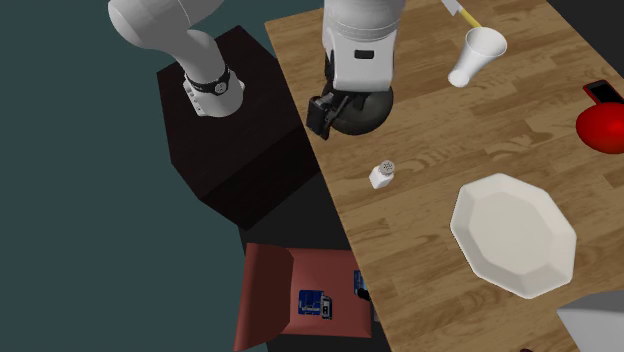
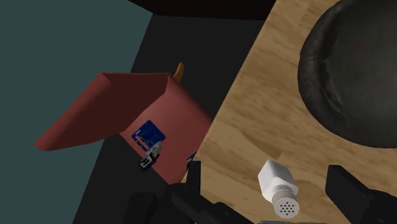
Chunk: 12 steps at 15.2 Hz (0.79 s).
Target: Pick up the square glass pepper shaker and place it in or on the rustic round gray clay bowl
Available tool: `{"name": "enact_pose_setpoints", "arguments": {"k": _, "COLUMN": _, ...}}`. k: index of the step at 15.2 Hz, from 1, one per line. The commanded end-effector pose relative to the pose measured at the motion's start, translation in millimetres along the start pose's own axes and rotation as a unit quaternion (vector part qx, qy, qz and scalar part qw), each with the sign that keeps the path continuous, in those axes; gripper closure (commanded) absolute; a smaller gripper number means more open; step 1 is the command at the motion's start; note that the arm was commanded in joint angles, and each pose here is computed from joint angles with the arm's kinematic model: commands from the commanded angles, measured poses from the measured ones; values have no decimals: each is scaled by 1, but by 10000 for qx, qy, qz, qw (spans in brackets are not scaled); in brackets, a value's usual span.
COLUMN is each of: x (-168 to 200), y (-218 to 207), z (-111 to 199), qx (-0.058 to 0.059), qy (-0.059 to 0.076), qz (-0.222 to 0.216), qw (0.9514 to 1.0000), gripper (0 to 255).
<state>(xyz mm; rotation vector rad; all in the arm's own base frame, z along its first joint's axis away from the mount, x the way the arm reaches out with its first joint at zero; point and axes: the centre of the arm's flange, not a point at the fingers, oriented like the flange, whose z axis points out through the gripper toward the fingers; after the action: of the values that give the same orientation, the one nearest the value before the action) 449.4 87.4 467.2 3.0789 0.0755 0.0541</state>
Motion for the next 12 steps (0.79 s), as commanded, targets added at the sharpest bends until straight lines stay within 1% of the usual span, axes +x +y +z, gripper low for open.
{"name": "enact_pose_setpoints", "arguments": {"k": 1, "x": 17, "y": -12, "z": 17, "qx": 15, "qy": 29, "qz": -20, "qw": 10000, "gripper": 0}}
{"name": "enact_pose_setpoints", "arguments": {"k": 10, "x": 94, "y": -60, "z": 90, "qx": 65, "qy": 129, "qz": -110, "qw": 9998, "gripper": 0}}
{"name": "enact_pose_setpoints", "arguments": {"k": 12, "x": 96, "y": -61, "z": 97, "qx": 67, "qy": 132, "qz": -113, "qw": 9998, "gripper": 0}}
